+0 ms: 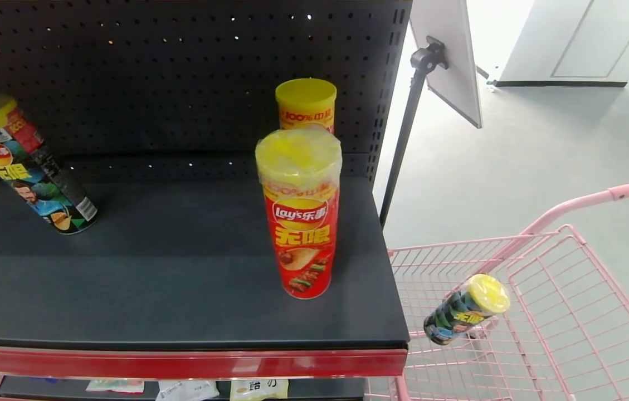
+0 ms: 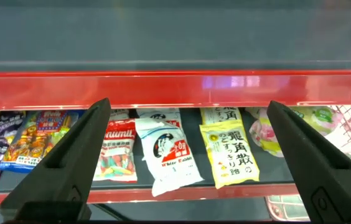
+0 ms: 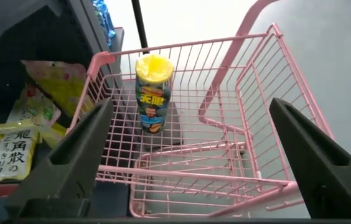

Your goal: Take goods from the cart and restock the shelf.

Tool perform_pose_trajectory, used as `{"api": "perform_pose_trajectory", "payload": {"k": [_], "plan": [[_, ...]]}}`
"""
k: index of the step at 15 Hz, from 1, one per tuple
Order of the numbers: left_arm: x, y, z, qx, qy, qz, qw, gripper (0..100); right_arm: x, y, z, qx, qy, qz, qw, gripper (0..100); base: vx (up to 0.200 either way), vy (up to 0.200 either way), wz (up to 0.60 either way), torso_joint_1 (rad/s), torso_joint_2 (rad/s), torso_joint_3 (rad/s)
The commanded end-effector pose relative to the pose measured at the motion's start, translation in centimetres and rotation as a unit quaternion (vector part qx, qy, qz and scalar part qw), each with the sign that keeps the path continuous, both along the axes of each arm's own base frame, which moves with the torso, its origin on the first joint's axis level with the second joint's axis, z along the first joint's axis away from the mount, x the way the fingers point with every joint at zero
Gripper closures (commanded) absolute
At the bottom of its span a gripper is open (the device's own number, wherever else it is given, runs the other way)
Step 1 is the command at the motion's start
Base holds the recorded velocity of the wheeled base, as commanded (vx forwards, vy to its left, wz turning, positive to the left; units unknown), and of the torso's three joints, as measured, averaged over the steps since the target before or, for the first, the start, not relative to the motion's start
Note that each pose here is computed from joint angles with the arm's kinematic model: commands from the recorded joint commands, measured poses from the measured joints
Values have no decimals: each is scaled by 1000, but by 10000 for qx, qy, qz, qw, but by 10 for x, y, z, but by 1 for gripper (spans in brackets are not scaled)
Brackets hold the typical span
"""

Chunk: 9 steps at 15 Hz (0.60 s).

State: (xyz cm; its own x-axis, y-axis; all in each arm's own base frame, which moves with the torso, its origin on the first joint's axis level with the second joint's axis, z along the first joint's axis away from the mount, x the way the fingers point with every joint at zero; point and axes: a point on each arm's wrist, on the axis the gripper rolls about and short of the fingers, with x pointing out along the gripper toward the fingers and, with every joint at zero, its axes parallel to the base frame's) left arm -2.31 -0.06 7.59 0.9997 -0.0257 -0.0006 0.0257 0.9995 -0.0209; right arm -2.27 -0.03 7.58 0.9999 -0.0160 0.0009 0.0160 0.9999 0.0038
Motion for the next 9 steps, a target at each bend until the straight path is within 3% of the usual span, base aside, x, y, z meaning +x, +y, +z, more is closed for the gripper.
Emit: {"api": "perform_pose_trajectory", "payload": {"k": [1,9], "plan": [[0,0,0,-3,5,-2,10000,0,0,0,0,4,-3,-5,10000,0,0,0,0,0,0,0],[0,0,0,-11,5,-2,10000,0,0,0,0,4,-3,-5,10000,0,0,0,0,0,0,0]]}}
